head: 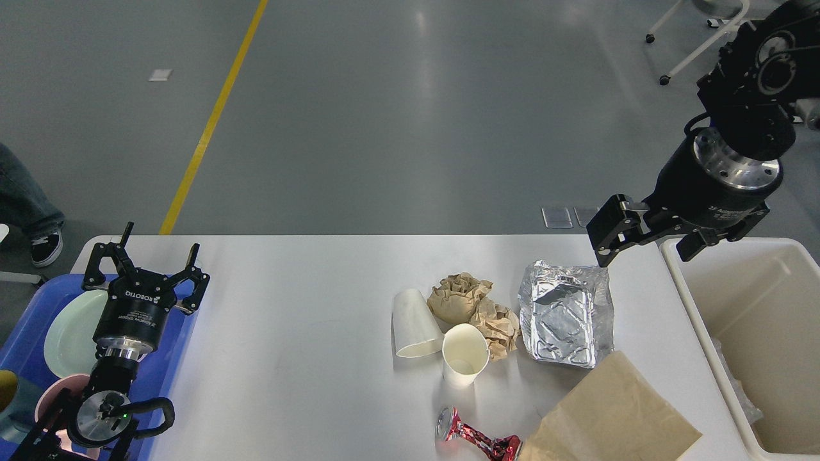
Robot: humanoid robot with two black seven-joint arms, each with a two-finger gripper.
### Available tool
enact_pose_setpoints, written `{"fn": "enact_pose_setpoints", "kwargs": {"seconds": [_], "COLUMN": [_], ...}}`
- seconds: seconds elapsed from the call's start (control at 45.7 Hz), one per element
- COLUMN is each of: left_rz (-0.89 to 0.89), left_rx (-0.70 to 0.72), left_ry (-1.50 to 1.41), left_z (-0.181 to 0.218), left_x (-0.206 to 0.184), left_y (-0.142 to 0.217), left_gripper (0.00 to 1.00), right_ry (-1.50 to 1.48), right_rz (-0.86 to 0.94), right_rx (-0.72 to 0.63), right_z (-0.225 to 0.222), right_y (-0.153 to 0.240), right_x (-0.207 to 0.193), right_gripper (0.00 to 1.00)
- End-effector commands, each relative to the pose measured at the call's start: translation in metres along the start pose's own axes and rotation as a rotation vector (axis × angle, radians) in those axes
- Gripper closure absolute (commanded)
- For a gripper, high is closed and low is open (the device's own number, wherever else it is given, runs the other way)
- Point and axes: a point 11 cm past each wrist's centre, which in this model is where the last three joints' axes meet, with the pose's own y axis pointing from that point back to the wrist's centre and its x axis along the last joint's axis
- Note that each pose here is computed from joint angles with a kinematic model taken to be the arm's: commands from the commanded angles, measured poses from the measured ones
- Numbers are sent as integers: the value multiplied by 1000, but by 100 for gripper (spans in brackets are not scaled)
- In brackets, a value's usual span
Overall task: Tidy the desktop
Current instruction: 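Raise the right gripper and move it down toward the brown paper bag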
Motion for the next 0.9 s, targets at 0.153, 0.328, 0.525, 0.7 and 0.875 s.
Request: {"fn": "enact_pose_setpoints", "kwargs": {"seconds": [0.153, 0.328, 0.525, 0.7, 0.875], "left_rz": [-1, -1, -1, 1, -1], "left_rx": [1, 2, 1, 0, 0], "left_ry": [-1, 0, -1, 0, -1], "left_z": [0, 0, 0, 0, 1], "left_x": [0, 0, 0, 0, 0], "left_y": [0, 0, 0, 0, 0], "left_gripper": [4, 4, 4, 4, 4], "right_ry": [-27, -68, -117, -335, -596], "right_rz": [-2, -18, -153, -181, -215], "right_rx": [-35, -55, -83, -33, 73], "right_z": [2, 17, 34, 62, 86], "right_y": [5, 1, -46, -93, -127], "right_x": [-23, -26, -45, -64, -94], "right_gripper": [0, 0, 0, 0, 0]}}
